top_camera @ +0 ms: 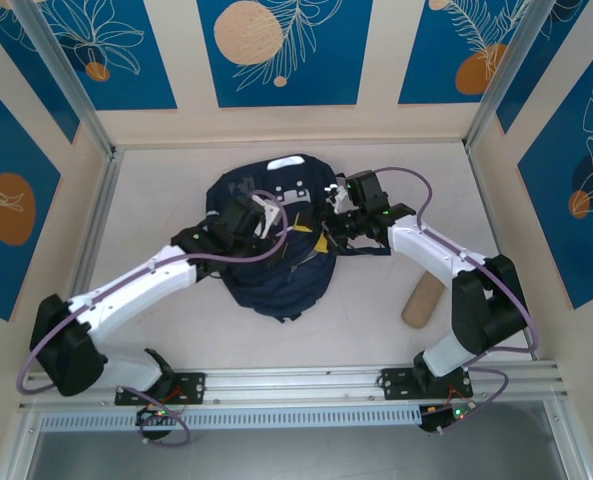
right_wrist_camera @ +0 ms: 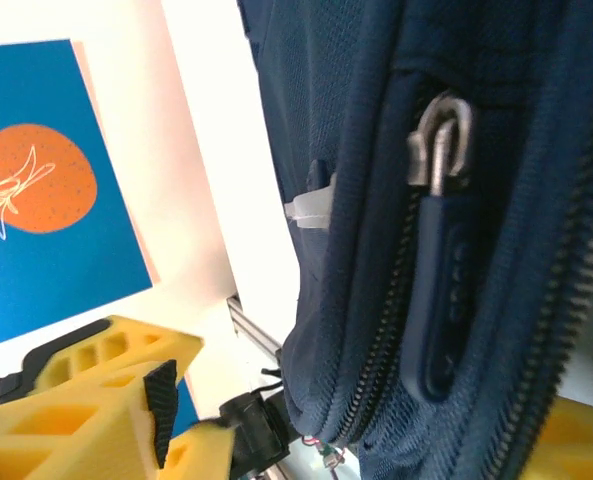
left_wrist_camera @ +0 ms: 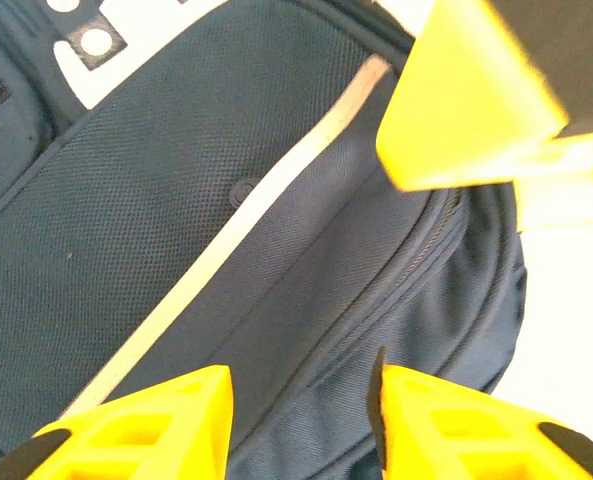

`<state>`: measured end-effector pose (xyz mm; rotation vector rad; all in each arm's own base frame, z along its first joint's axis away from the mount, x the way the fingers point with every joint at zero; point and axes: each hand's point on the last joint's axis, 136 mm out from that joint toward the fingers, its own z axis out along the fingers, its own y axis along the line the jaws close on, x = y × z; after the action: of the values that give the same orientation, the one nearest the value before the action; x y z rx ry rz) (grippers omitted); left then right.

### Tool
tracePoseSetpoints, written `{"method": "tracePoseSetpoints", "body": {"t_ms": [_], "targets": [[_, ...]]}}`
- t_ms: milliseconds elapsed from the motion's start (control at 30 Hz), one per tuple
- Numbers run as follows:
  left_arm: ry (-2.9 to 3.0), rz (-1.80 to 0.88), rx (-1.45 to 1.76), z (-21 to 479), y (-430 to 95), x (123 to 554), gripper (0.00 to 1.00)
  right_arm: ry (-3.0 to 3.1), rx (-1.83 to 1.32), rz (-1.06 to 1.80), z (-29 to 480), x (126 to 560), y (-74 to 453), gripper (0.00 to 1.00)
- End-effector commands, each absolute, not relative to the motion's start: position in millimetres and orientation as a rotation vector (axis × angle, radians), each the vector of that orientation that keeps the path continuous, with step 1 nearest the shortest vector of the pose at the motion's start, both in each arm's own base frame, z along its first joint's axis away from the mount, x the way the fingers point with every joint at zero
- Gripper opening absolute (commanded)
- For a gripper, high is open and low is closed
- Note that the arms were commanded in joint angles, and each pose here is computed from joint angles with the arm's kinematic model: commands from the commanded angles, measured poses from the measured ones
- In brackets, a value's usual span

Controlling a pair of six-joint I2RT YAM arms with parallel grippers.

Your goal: Pack books, pencil case, and school supplies into a backpack

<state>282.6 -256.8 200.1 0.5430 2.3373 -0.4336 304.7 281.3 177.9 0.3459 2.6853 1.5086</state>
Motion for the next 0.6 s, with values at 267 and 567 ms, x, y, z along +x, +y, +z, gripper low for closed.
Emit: {"method": "tracePoseSetpoints", "body": {"t_ms": [267,567], "targets": [[2.42,-0.841,0.183,178.4,-264.8,233.4,0.49,2.584,0.26,1.74,220.0,306.1,310.1,0.58],[2.47,-0.837,0.169,146.3,-276.6,226.6,0.5,2.591,0.248,1.756,225.4,303.7,314.9,0.55]]}}
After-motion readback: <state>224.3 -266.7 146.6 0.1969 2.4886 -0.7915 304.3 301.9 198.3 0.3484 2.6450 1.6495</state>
